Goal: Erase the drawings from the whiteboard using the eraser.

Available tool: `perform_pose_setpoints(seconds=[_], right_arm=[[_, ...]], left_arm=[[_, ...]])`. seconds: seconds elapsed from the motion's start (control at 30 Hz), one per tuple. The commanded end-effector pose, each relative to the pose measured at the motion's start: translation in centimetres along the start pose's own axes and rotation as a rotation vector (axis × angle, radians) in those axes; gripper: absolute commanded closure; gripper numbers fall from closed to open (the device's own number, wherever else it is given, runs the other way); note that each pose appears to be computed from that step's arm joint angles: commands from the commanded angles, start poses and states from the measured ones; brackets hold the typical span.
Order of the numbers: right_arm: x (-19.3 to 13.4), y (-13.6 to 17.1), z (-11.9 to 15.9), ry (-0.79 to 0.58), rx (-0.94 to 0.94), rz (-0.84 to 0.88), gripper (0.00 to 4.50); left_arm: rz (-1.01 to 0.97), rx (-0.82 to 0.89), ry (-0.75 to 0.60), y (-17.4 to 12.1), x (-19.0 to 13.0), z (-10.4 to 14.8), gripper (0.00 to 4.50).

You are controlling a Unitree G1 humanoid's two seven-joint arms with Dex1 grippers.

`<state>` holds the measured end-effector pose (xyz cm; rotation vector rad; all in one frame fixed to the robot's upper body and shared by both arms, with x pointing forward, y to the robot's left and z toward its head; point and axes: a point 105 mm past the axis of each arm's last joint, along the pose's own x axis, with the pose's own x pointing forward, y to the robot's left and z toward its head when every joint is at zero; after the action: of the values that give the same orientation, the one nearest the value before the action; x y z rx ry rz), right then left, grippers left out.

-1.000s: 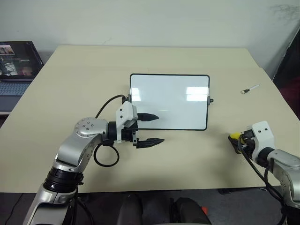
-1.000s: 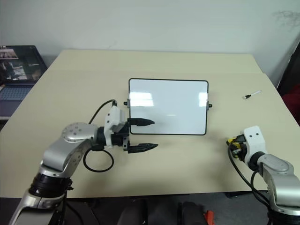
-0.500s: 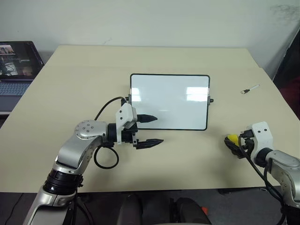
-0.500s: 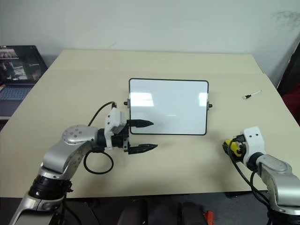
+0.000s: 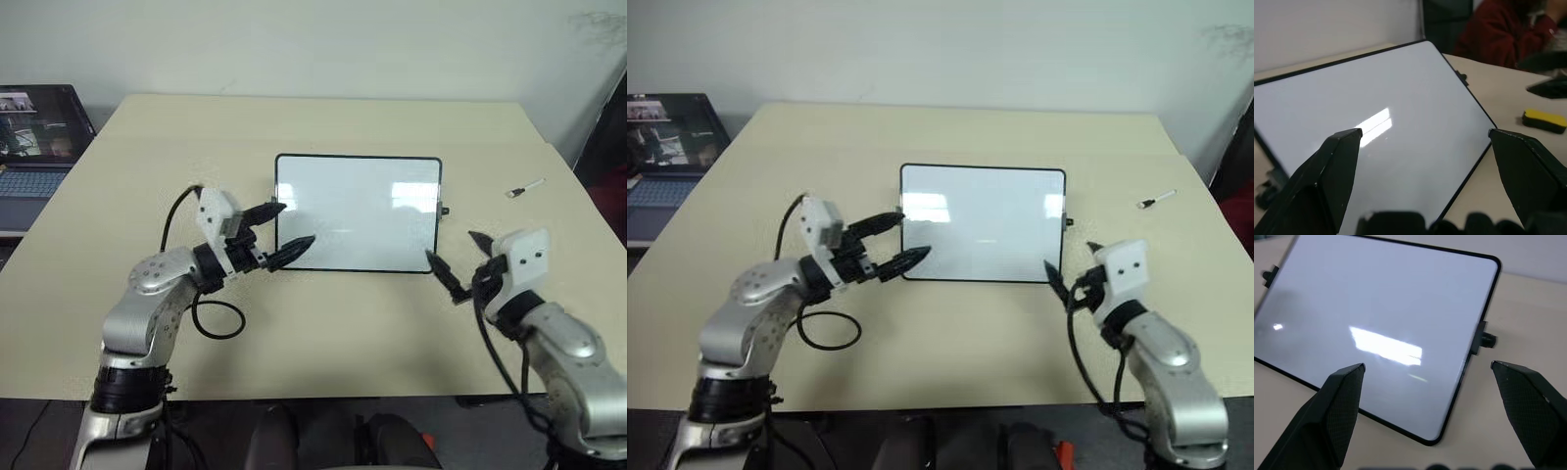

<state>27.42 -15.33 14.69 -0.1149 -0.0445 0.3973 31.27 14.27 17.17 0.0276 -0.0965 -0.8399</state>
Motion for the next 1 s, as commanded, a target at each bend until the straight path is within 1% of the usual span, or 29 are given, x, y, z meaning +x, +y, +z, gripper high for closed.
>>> perform_pose_setpoints(seconds=[0.03,0.1,0.17,0.3,0.37,0.43,0.57,0.67,0.83,1.0], right_arm=[[-0.8,0.9,0.3,-0.154,0.018,-0.012,0.03],[-1.5,1.5,-0.7,-0.177,0.043,-0.01,0.03],[-2.1,2.1,-2.0,-0.182,0.055,-0.017,0.03],[-3.0,2.6,-3.8,-0.192,0.075,-0.028,0.03],[-4.0,3.1,-5.4,-0.166,0.091,-0.055,0.03],[-4.6,3.8,-6.6,-0.139,0.09,-0.055,0.03],[-5.1,3.3,-7.4,-0.124,0.087,-0.038,0.03],[-4.9,4.3,-7.7,-0.122,0.089,-0.012,0.03],[-4.8,4.3,-7.4,-0.129,0.093,-0.002,0.03],[-5.7,3.2,-8.0,-0.099,0.068,0.006,0.03]], left_arm=[[0.097,-0.003,-0.079,-0.5,-1.4,0.6,0.0],[0.165,-0.018,-0.074,-0.6,-2.4,-0.4,0.0],[0.279,-0.003,-0.062,0.2,-3.9,-1.7,0.0],[0.452,0.026,-0.044,1.3,-6.1,-3.4,0.0],[0.558,0.024,-0.038,1.8,-8.3,-4.2,0.0],[0.606,0.028,-0.031,1.7,-9.5,-4.5,0.0],[0.605,0.04,-0.035,0.5,-8.7,-4.5,0.0],[0.642,0.062,-0.036,1.0,-9.2,-4.5,0.0],[0.642,0.073,-0.026,0.8,-8.8,-4.8,0.0],[0.623,0.051,-0.019,0.1,-8.1,-5.4,0.0]])
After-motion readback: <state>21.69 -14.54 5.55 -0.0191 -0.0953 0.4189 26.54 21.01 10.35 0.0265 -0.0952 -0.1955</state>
